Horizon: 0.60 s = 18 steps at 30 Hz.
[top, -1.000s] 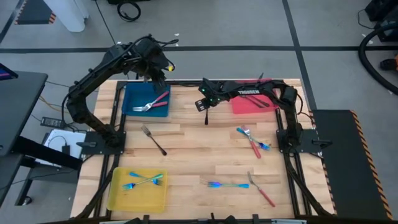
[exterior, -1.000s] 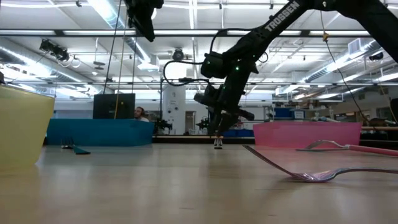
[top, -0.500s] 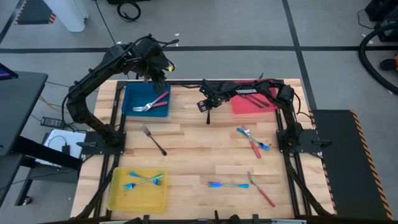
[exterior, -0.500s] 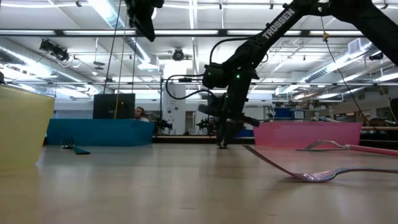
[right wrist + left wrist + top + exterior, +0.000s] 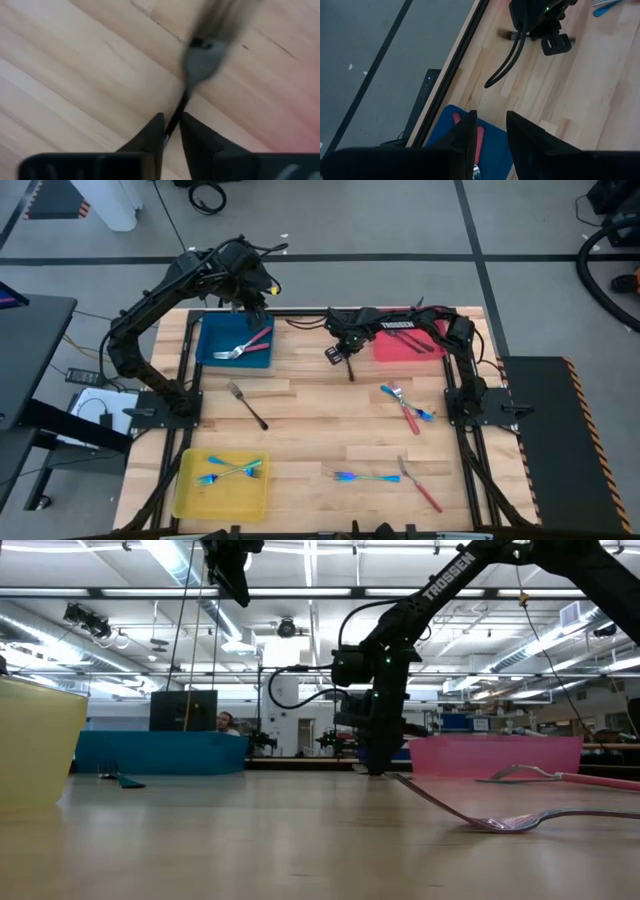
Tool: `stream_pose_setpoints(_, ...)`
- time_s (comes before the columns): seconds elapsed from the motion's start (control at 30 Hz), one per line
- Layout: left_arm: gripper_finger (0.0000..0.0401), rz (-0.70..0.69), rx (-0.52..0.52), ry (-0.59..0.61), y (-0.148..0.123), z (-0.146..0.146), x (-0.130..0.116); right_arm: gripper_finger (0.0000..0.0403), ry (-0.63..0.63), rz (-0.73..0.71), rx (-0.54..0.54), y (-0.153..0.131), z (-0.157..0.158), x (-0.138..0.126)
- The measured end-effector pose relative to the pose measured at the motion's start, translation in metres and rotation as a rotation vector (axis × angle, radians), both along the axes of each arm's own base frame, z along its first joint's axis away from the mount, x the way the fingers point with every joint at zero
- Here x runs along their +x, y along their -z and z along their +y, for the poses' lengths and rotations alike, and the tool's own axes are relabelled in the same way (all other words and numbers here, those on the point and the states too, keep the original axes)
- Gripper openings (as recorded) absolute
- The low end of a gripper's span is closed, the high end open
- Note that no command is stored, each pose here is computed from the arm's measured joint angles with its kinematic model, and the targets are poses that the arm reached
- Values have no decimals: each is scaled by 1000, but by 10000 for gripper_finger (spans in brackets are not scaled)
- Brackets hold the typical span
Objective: Sort silverware by color (type)
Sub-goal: Put the black fork into the red bin
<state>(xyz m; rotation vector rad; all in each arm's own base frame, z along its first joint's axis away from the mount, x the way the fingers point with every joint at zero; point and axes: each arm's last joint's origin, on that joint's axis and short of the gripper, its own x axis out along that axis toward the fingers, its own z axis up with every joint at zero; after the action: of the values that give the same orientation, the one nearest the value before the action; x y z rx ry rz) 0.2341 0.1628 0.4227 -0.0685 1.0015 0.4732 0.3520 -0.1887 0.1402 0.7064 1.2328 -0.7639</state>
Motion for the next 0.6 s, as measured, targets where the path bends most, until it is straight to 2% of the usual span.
stream_pose_setpoints(0.13,105,0,1,0,0,0,0,13,-34,8,-4,0,-1,-1)
stream_pose_setpoints(0.3,105,0,0,0,0,0,0,21,-28,4,4,1,-1,-1)
stream_pose_setpoints(0.43,105,0,0,0,0,0,0,9,-43,-13,25,-1,1,2)
stream_pose_setpoints(0.6,105,0,1,0,0,0,0,9,-125,-21,36,-13,8,15)
